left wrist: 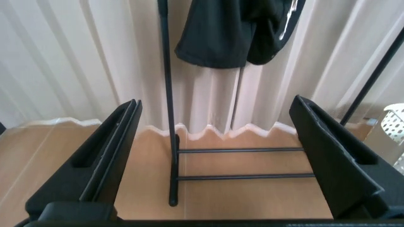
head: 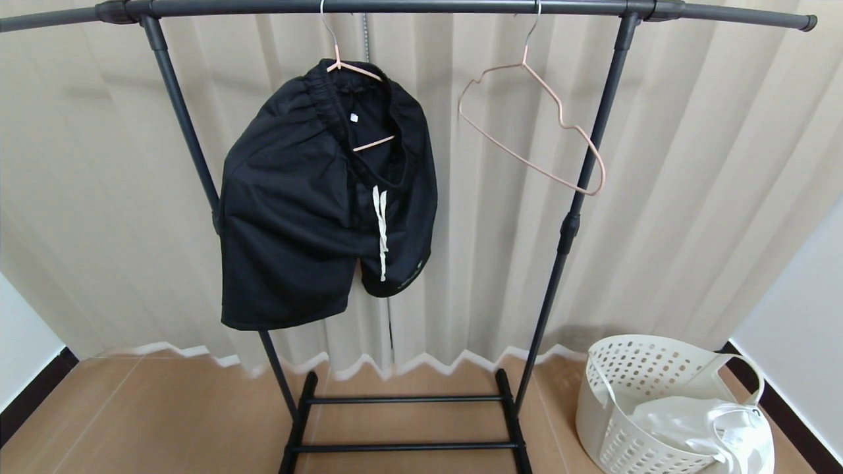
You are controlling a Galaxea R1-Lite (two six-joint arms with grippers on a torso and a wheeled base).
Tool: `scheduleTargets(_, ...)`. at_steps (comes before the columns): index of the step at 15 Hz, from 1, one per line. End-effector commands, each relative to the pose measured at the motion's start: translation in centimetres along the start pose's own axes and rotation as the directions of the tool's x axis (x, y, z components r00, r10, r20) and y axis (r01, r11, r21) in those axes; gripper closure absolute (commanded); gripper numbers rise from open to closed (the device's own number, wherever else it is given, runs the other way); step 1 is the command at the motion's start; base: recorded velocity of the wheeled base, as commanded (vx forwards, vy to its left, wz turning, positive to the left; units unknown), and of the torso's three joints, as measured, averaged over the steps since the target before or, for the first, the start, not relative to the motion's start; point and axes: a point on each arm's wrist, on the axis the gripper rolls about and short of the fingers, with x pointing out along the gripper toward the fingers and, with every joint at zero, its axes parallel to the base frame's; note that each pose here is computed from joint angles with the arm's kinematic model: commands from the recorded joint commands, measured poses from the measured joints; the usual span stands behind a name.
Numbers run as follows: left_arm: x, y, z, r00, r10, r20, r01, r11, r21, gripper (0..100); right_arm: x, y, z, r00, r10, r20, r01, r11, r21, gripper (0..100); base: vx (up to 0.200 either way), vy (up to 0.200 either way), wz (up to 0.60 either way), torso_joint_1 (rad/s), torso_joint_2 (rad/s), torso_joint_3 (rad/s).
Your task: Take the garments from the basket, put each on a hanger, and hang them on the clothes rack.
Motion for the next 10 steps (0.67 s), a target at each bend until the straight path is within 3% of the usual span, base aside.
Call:
scheduleTargets(1,0.01,0.0,0.0,1.0,0.0,-0.001,0.0,1.0,-0.001,0,0.01,0.0,0.0,1.0,0.001,-0.001,-0.001,1.0,0.0,0,0.0,0.0,0.0,-0.105,0.49,0.378)
scheduleTargets(6,0.01,0.0,0.0,1.0,0.002,-0.001,-0.002,1.0,-0.002,0,0.01,0.0,0.02,1.0,-0.001,0.001,0.001,1.0,0.0,0,0.0,0.0,0.0,-0.06,0.43,0.362)
scheduleTargets(10,0.01,0.01,0.0,1.0,0.003,-0.001,-0.003,1.0,-0.005,0,0.01,0.0,0.02,1.0,-0.001,0.001,0.001,1.0,0.0,0,0.0,0.0,0.0,-0.013,0.08,0.074)
